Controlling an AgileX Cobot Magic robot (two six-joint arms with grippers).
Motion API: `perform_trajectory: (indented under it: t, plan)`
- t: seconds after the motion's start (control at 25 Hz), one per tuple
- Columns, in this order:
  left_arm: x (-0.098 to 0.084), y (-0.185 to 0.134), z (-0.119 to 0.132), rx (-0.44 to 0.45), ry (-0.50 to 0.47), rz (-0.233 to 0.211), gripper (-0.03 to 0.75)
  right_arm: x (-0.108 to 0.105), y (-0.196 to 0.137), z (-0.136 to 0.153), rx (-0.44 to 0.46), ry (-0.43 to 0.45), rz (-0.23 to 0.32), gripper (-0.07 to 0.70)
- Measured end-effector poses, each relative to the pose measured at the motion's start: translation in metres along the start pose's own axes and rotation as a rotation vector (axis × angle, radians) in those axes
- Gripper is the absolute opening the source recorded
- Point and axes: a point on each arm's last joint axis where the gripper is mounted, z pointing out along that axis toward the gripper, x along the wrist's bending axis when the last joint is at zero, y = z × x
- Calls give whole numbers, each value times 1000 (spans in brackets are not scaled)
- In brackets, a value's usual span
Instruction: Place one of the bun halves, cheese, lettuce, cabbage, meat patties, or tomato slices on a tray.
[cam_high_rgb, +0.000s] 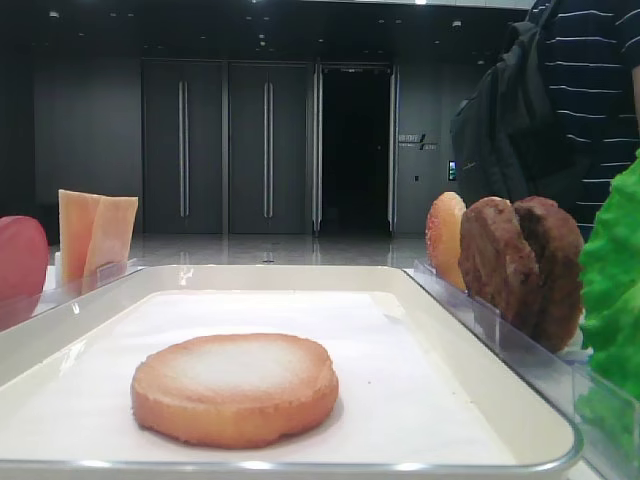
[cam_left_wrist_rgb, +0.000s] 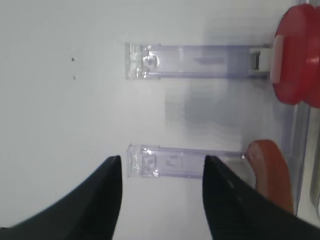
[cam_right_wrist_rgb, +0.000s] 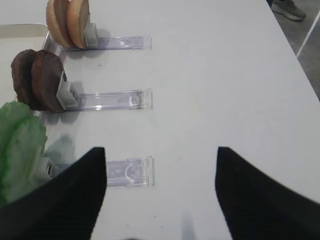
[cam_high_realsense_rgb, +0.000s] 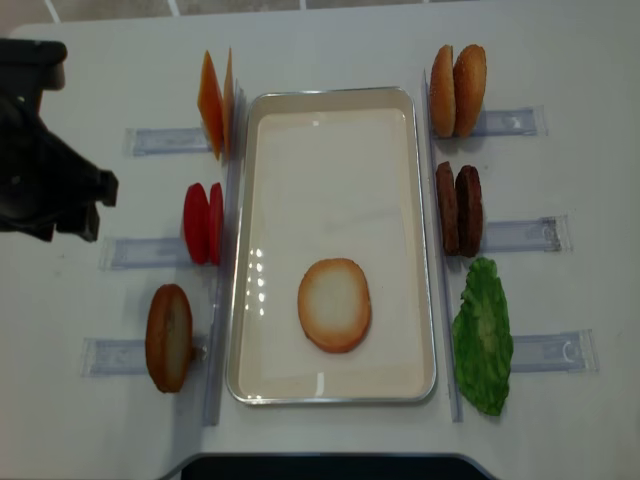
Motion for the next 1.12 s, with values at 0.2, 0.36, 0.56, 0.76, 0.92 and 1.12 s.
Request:
perform_trajectory:
  t: [0.2,0.36,0.56,0.76,0.92,1.12]
  plan:
    - [7,-34,-4,-17,-3,-1,400,0,0,0,0,0,0,475]
    - [13,-62,-9,-56,-11,-6,400,0,0,0,0,0,0,475]
    - [18,-96,-15,-123,-53,-33,400,0,0,0,0,0,0,475]
    - [18,-125,-20,-199,-127,-11,400,0,0,0,0,0,0,475]
    - [18,-145,-22,-267,-173,30,400,0,0,0,0,0,0,475]
    - [18,-168,-20,-362,-222,75,400,0,0,0,0,0,0,475]
